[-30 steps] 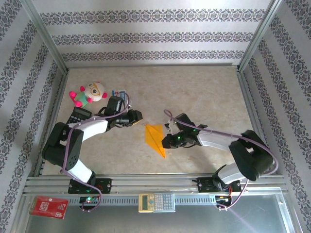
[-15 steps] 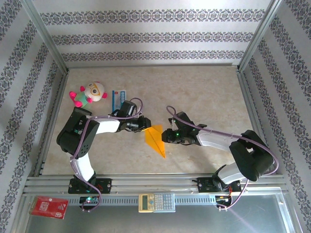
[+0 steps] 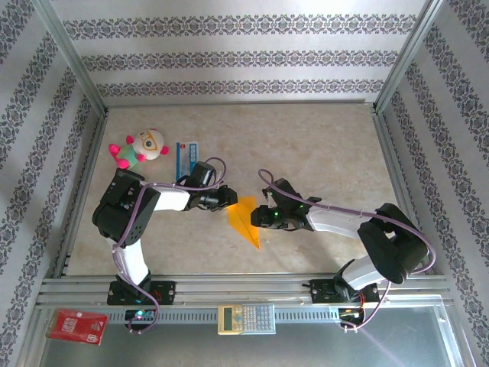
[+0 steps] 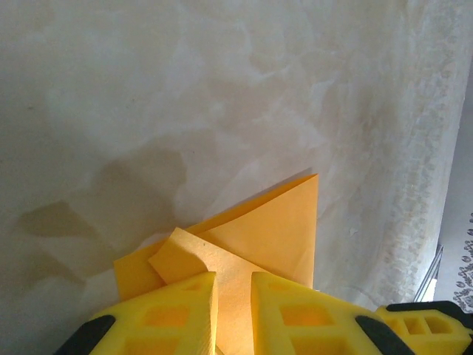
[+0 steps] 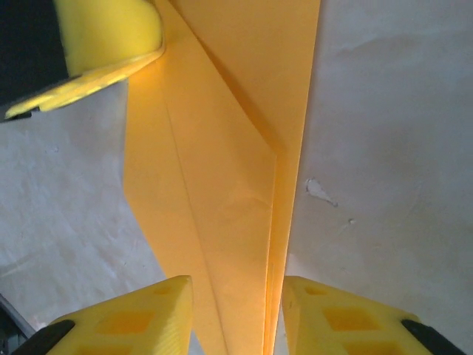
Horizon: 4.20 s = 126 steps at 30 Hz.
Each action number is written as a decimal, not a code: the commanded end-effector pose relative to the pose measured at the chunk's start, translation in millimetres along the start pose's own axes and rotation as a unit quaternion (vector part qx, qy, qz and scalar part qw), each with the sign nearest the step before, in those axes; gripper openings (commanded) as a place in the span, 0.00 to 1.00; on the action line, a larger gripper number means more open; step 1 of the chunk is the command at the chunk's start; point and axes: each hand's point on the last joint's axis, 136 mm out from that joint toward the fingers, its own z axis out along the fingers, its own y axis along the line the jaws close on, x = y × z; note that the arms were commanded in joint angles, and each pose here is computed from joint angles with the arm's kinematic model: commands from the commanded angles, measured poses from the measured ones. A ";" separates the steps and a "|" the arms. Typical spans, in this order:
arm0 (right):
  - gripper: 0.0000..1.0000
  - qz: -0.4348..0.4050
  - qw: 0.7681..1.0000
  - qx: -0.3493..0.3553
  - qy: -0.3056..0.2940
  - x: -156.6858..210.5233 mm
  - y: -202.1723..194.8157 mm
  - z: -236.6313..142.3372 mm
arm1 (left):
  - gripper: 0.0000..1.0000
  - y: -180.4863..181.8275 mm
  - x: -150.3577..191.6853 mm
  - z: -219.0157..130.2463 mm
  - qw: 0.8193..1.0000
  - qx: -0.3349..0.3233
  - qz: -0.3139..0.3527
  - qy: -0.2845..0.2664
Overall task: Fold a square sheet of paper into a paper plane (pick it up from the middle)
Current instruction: Turn over the paper at the center of the table.
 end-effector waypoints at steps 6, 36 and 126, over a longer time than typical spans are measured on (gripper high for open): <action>0.37 0.001 1.000 -0.008 0.001 -5.4 3.9 10.5 | 0.21 20.3 8.2 6.5 1.000 -0.026 0.000 -0.004; 0.31 0.016 0.999 -0.052 0.003 -8.6 9.5 14.9 | 0.21 19.6 8.4 6.7 1.000 -0.026 0.000 0.000; 0.12 -0.065 0.994 0.087 -0.001 -28.0 9.4 -14.8 | 0.28 -30.9 5.3 -83.9 0.997 0.028 -0.035 -0.064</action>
